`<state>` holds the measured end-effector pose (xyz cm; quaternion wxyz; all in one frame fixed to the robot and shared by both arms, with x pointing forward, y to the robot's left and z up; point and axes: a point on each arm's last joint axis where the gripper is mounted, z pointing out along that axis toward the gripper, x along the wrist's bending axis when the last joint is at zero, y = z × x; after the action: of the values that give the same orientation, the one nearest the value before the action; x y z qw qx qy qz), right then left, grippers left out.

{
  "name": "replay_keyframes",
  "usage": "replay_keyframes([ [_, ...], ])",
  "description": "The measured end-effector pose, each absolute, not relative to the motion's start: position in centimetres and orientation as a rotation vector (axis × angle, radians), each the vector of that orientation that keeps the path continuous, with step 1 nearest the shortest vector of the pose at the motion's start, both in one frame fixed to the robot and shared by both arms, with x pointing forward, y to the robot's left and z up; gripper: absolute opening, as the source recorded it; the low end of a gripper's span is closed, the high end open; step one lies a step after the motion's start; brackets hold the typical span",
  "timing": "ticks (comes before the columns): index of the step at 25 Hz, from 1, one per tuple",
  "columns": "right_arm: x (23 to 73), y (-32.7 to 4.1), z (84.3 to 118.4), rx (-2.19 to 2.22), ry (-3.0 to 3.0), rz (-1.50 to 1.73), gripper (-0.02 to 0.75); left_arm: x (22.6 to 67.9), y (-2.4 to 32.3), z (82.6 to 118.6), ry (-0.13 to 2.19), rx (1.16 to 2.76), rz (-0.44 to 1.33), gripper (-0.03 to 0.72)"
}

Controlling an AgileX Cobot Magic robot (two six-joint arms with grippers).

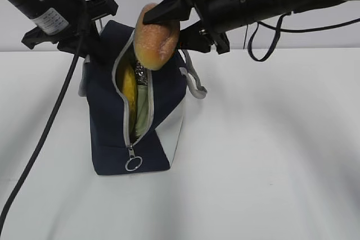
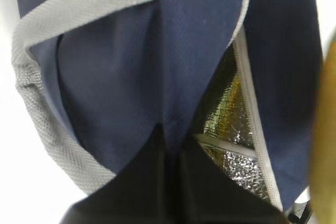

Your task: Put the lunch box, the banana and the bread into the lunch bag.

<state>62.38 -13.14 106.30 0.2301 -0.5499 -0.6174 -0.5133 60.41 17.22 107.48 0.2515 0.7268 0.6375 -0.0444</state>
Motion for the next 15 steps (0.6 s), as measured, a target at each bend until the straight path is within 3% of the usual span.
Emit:
replay_keyframes([
  [11, 63.1, -10.0, 101.9, -1.543, -1.678, -1.316, 0.442, 60.4, 17.2, 107.5, 1.734, 1.977, -0.120, 0.001],
  [15, 63.3, -9.7, 100.7, -1.563, -1.673, -1.288, 0.491, 60.4, 17.2, 107.5, 1.734, 1.977, -0.120, 0.001],
])
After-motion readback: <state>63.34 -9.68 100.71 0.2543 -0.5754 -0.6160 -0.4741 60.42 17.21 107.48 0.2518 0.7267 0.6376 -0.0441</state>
